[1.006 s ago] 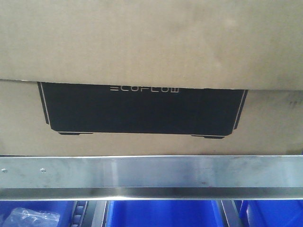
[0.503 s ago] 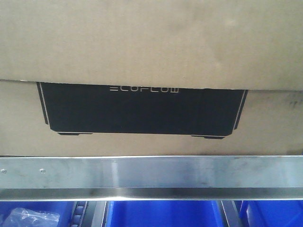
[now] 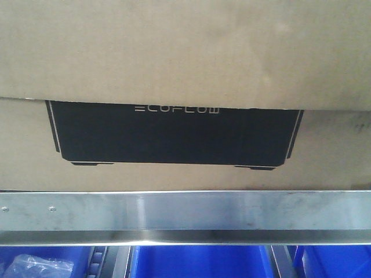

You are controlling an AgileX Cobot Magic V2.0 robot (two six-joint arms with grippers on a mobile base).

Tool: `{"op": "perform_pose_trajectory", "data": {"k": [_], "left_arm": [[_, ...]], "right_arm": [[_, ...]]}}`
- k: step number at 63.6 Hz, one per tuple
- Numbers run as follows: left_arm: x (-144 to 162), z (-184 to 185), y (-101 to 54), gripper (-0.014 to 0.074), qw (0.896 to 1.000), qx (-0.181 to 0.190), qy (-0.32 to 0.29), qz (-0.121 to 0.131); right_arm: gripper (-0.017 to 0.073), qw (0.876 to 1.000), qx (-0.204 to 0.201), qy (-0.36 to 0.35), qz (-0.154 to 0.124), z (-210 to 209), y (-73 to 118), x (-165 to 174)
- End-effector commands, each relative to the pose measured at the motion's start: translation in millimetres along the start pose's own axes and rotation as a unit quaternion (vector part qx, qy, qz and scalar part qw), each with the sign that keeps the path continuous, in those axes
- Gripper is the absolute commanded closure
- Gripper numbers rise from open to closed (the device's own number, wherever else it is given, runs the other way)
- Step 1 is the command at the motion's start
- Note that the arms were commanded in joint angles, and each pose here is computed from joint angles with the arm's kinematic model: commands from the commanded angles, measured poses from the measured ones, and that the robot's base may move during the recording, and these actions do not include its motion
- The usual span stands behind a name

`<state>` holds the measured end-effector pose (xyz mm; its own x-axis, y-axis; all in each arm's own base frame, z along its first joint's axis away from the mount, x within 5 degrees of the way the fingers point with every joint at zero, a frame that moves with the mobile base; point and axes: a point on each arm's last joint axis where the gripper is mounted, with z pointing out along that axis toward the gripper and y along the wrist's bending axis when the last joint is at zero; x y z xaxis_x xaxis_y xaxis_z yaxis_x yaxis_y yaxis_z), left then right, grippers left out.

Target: Grab box from left shelf to table start

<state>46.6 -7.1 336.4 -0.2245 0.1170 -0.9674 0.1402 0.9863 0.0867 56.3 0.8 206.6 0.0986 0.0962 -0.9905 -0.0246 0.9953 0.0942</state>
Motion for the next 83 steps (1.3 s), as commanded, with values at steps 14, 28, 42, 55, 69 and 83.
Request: {"op": "perform_pose_trajectory", "data": {"k": [14,28,42,55,69,83], "left_arm": [[-68.1,8.3,13.7,0.0605,0.998,-0.039,-0.031,-0.029],[-95.3,30.7,15.2,0.0605,0.998,-0.032,0.022,-0.041],[-121.7,52.9,-1.1,0.0572,0.998,0.016,0.067,-0.002],[-152.5,68.6,-11.3,0.0281,0.994,0.031,0.107,-0.008],[-178.4,99.8,-18.5,0.0207,0.981,0.012,0.195,-0.011],[-181.4,133.9,-26.8,0.0207,0.969,0.006,0.247,-0.019]], "right_arm": [[0.0507,0.999,0.001,-0.046,-0.008,-0.5,0.0,-8.9],[0.0507,0.999,0.001,-0.046,-0.008,-0.5,0.0,-8.9],[0.0507,0.999,0.001,-0.046,-0.008,-0.5,0.0,-8.9],[0.0507,0.999,0.001,-0.046,-0.008,-0.5,0.0,-8.9],[0.0507,0.999,0.001,-0.046,-0.008,-0.5,0.0,-8.9],[0.0507,0.999,0.001,-0.046,-0.008,-0.5,0.0,-8.9]]}}
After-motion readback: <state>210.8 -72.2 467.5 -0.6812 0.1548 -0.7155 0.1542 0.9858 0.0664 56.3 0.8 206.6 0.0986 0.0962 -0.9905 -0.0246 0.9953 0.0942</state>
